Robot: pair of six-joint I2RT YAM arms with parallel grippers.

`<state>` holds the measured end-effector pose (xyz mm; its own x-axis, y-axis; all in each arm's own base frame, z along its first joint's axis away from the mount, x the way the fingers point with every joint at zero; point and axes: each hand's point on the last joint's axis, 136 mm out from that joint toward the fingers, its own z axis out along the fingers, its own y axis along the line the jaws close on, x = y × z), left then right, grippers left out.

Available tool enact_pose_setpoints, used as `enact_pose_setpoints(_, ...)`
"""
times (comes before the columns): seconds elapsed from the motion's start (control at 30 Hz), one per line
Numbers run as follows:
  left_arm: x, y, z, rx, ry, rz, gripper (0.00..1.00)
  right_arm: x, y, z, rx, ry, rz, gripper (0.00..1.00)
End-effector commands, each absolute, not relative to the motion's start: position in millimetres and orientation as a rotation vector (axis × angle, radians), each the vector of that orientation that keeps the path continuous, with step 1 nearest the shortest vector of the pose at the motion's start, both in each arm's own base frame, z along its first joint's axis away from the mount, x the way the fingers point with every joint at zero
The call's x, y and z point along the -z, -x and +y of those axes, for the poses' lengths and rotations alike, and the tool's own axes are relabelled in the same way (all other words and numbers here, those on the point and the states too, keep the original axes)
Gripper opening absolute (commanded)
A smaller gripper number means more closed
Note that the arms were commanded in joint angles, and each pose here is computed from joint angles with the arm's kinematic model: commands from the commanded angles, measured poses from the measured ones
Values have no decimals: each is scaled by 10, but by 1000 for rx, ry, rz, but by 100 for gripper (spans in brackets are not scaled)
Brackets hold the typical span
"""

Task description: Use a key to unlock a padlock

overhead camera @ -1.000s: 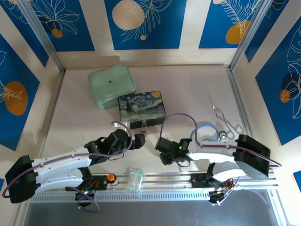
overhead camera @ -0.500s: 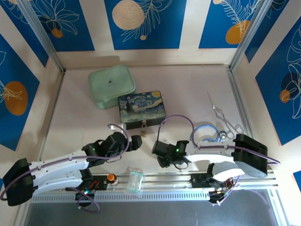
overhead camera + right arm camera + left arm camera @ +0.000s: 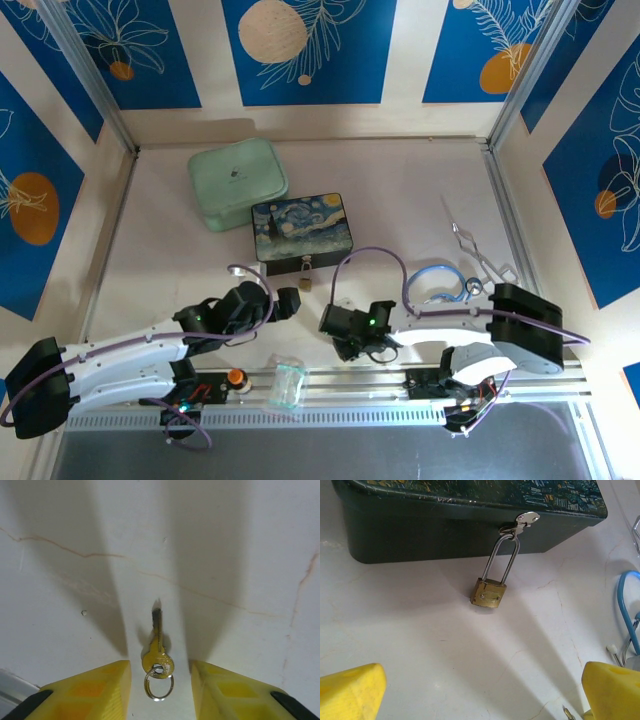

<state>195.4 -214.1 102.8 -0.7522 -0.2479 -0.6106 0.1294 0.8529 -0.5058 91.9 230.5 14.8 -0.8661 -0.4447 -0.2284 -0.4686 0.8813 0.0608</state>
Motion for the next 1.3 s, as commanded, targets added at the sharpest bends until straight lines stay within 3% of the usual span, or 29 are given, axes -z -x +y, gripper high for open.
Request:
enact_pose_setpoints(0.0, -1001, -1950, -2093, 678, 107, 2317, 99, -136, -898, 2315, -88, 707, 2846, 33)
enact_pose_setpoints(0.2, -976, -1946, -2069, 680, 120, 2312, 99, 24, -855, 2392, -76, 742, 2860, 32)
enact_pose_setpoints(0.37, -962, -1941, -2035, 669, 126, 2312, 99, 138, -848, 2436, -94, 744, 2898, 13)
enact_pose_setpoints(0.57, -968, -1953, -2049, 671, 120, 2304, 90, 81, -900, 2383, -159, 700, 2894, 7)
enact_pose_setpoints(0.73, -1145, -1940, -2344, 845, -10, 2222, 82, -143, -987, 2448, -456, 682, 2834, 1)
enact_pose_setpoints(1.07, -1524, -1813, -2838, 1128, -257, 2054, 71, -929, -1274, 2550, -1019, 656, 2551, 0)
enact_pose_setpoints(1.27, -1635, -1844, -3043, 1312, -134, 2035, 67, -1266, -1385, 2655, -1163, 672, 2421, 0)
